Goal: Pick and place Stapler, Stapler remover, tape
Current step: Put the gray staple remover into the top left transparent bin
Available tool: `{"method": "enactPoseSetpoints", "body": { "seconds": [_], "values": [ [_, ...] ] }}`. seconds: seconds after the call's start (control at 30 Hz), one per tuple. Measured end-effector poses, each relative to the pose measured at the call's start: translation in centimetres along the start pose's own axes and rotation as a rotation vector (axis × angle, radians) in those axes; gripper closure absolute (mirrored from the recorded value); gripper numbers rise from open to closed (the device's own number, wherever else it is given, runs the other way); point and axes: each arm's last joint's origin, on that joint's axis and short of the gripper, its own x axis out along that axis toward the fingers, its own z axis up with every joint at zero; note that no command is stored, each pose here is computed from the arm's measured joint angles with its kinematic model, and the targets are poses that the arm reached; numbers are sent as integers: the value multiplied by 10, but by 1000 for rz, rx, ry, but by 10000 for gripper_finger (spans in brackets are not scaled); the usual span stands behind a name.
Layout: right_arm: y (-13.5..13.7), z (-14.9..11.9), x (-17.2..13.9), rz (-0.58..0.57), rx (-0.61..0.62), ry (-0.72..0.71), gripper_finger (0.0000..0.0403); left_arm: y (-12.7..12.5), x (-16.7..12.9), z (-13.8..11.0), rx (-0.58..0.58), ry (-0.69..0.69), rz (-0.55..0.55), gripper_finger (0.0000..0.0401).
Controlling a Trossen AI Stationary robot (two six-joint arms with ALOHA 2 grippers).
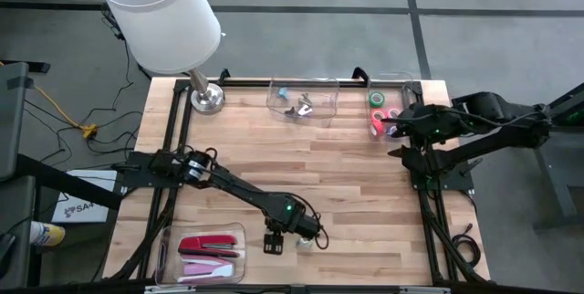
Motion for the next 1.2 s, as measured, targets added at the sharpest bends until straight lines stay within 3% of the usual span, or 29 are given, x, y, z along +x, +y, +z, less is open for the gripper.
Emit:
{"method": "enactPoseSetpoints", "body": {
  "seconds": [0.3, 0.77, 1.2],
  "values": [
    [-1, 0, 0, -17, -1, -8, 135, 1, 8, 1, 39, 27, 17, 148],
    [-1, 1, 0, -34, -24, -16, 136, 3, 9, 2, 34, 21, 36, 287],
    [-1, 1, 0, -34, -26, -16, 136, 3, 8, -1, 30, 49, 18, 287]
  ]
}}
